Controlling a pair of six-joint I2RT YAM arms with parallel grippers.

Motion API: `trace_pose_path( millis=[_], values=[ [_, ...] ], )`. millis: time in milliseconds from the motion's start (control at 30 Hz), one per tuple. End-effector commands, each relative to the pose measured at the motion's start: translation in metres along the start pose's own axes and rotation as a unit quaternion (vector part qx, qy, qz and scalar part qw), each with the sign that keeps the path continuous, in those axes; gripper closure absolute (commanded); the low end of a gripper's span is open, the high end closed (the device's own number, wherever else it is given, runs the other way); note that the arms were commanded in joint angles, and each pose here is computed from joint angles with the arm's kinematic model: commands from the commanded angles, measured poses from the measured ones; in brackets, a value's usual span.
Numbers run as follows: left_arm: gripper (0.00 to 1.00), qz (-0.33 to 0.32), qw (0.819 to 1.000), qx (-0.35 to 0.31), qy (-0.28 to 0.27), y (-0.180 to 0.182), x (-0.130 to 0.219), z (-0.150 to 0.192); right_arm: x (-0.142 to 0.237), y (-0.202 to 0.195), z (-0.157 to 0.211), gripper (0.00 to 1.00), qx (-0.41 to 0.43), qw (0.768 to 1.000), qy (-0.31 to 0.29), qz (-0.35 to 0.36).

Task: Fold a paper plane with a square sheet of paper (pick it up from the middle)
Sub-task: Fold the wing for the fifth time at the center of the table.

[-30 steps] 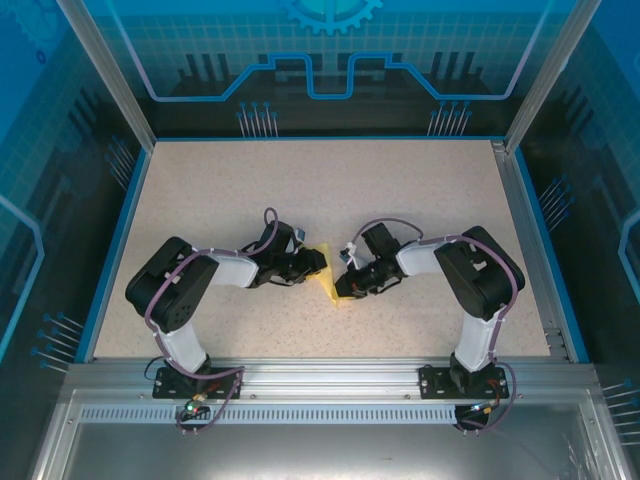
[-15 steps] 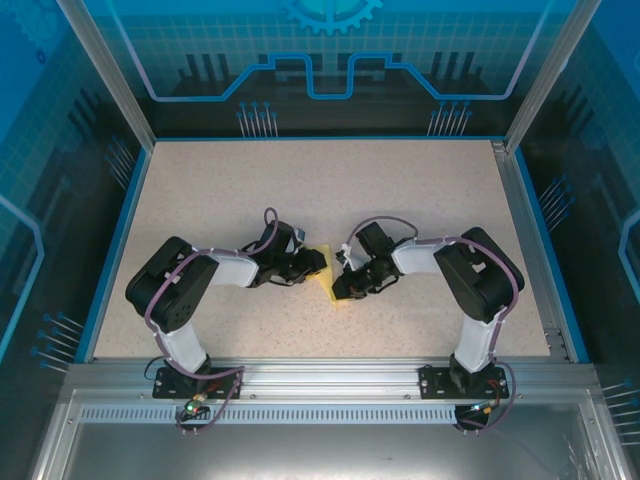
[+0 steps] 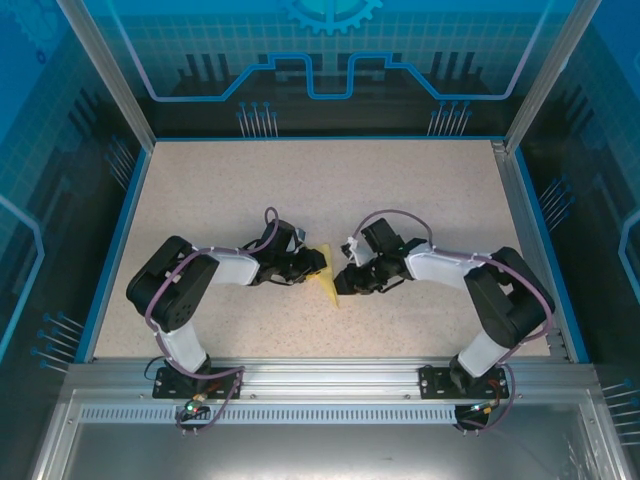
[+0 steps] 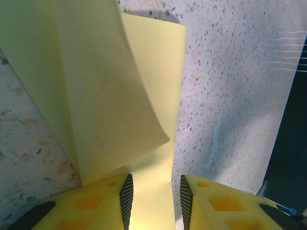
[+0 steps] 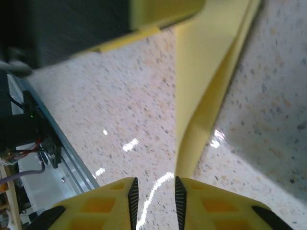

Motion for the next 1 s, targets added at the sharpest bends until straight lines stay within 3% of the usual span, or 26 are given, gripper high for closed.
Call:
trace_pose_path(
  millis=[0, 133, 267, 967],
  values=[
    [0.65, -0.059, 0.997, 0.03, 0.025, 0.024, -0.006, 0.011, -0.004, 0.004, -0.01, 0.75, -0.029, 0.998, -0.019, -0.046],
    [0.65, -0.059, 0.997, 0.029, 0.026, 0.024, -0.006, 0.011, -0.022, 0.0, -0.02, 0.85, -0.071, 0.993, -0.028, -0.095],
    [0.65, -0.059, 0.997, 0.03, 0.028, 0.025, -0.007, 0.011, -0.028, -0.001, -0.026, 0.89, -0.073, 0.991, -0.03, -0.109],
    [0.65, -0.062, 0.997, 0.034, 0.028, 0.027, -0.007, 0.011, -0.048, -0.026, 0.007, 0.88, -0.087, 0.989, 0.03, -0.117]
  ],
)
Point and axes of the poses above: each hand's point on the last joint's axis, 136 mm out from that joint toward the fingers, its own x axis back along the fingers, its own y axis along the line the jaws close on, z = x × y, the point moved 8 cm from there along x, back along the fingers, and after that the axes turned 3 degrees about x, right-handed, at the moved point
